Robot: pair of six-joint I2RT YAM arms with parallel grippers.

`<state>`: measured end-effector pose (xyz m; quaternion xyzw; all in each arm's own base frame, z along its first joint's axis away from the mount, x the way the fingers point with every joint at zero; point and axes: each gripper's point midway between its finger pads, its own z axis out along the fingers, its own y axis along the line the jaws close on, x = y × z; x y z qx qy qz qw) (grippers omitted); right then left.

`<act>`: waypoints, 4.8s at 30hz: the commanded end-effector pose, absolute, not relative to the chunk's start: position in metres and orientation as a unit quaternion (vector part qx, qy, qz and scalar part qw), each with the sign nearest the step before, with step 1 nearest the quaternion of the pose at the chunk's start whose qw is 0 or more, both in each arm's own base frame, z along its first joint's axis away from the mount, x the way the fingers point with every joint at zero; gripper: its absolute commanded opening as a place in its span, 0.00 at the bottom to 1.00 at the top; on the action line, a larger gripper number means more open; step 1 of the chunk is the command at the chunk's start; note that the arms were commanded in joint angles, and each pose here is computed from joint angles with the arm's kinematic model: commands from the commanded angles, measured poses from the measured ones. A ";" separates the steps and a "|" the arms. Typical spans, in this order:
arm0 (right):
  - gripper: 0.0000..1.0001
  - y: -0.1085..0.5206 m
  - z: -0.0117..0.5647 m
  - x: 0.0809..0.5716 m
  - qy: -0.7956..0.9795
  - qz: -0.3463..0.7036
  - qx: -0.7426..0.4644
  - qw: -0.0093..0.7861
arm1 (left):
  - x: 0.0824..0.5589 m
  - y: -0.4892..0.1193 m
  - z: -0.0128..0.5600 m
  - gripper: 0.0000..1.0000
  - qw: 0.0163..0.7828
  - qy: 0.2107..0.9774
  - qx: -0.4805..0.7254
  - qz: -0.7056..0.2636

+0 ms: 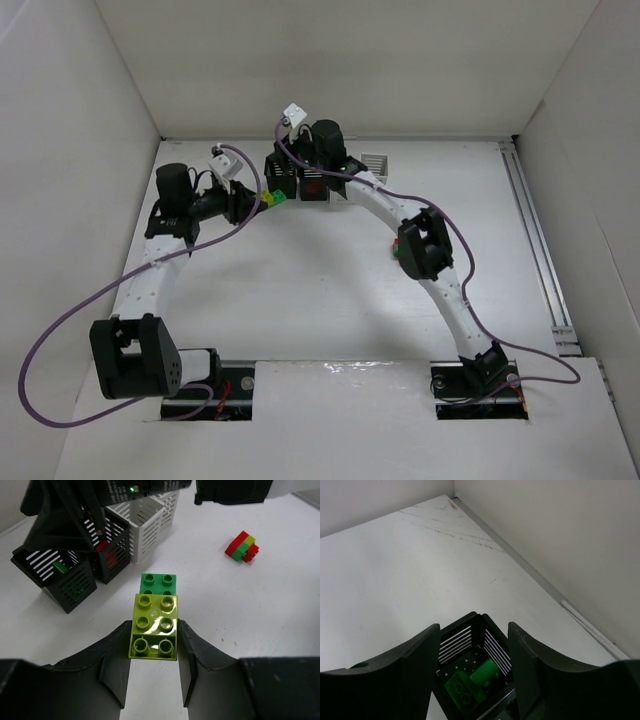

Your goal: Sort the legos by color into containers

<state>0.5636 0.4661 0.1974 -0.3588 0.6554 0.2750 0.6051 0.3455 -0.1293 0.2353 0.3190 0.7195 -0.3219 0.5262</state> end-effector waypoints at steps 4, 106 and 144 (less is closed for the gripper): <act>0.61 0.431 0.313 0.537 0.562 0.354 -0.333 0.670 | 0.366 -0.114 0.288 0.00 0.589 0.677 0.285 -0.337; 0.31 0.394 0.276 0.372 0.627 0.710 -0.312 0.070 | 0.332 -0.194 0.283 0.00 0.614 0.568 0.490 -0.245; 0.00 0.277 0.330 0.419 0.710 0.629 -0.143 0.281 | 0.367 -0.193 0.407 0.00 0.724 0.560 0.272 -0.298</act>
